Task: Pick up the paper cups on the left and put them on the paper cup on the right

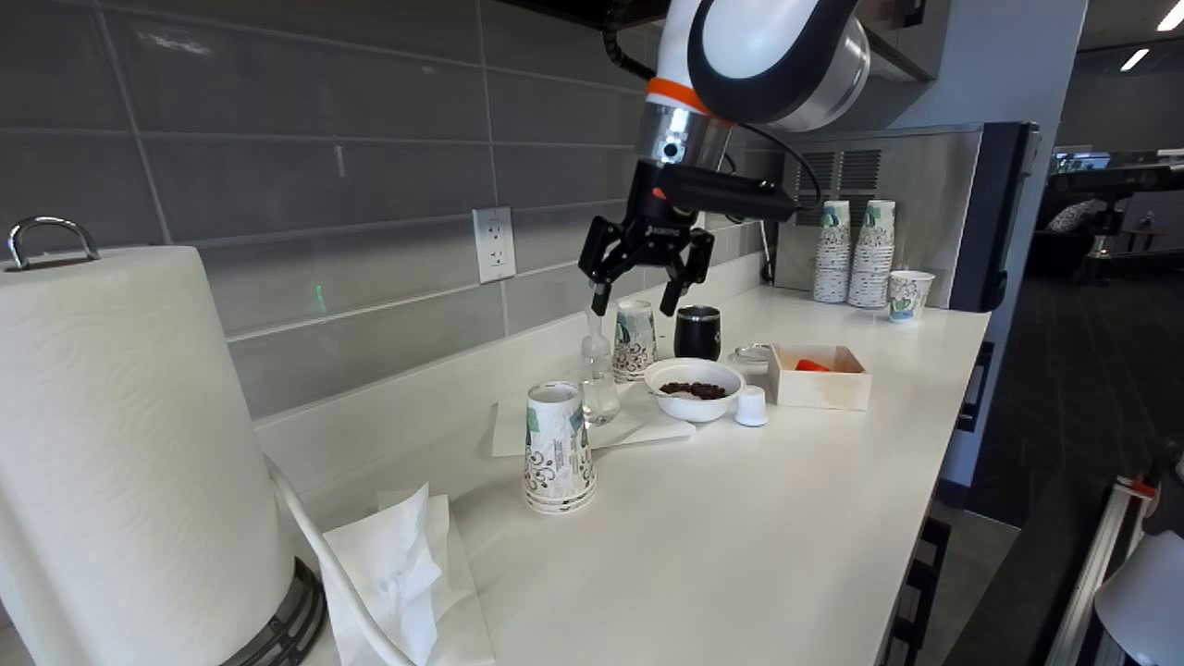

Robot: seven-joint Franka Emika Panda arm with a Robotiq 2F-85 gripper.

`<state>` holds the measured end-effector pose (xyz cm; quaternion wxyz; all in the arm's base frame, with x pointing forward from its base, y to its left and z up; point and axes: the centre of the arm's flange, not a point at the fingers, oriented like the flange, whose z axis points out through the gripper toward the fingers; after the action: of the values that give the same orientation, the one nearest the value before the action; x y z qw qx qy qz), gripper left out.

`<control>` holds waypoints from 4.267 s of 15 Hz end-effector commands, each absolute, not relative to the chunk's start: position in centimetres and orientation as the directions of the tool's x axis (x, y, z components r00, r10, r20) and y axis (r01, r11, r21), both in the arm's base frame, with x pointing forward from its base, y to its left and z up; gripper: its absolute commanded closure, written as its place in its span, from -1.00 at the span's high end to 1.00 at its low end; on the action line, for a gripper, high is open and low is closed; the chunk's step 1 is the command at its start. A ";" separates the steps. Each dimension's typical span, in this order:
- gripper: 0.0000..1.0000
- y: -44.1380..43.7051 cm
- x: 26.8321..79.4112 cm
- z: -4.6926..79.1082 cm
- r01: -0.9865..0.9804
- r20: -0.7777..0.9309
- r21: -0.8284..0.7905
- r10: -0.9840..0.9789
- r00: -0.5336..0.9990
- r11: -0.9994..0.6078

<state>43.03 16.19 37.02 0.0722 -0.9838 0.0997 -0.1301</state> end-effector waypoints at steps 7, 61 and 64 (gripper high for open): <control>1.00 20.4 46.4 32.2 -0.181 0.165 -0.232 -0.222 0.961 -0.956; -0.99 -9.7 41.2 44.1 -0.653 0.307 -0.108 -0.650 0.695 -0.749; -0.99 -11.4 43.7 45.4 -0.660 0.354 -0.144 -0.662 0.661 -0.737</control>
<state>40.27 -9.80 44.42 0.0033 -0.9175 0.3593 -0.1702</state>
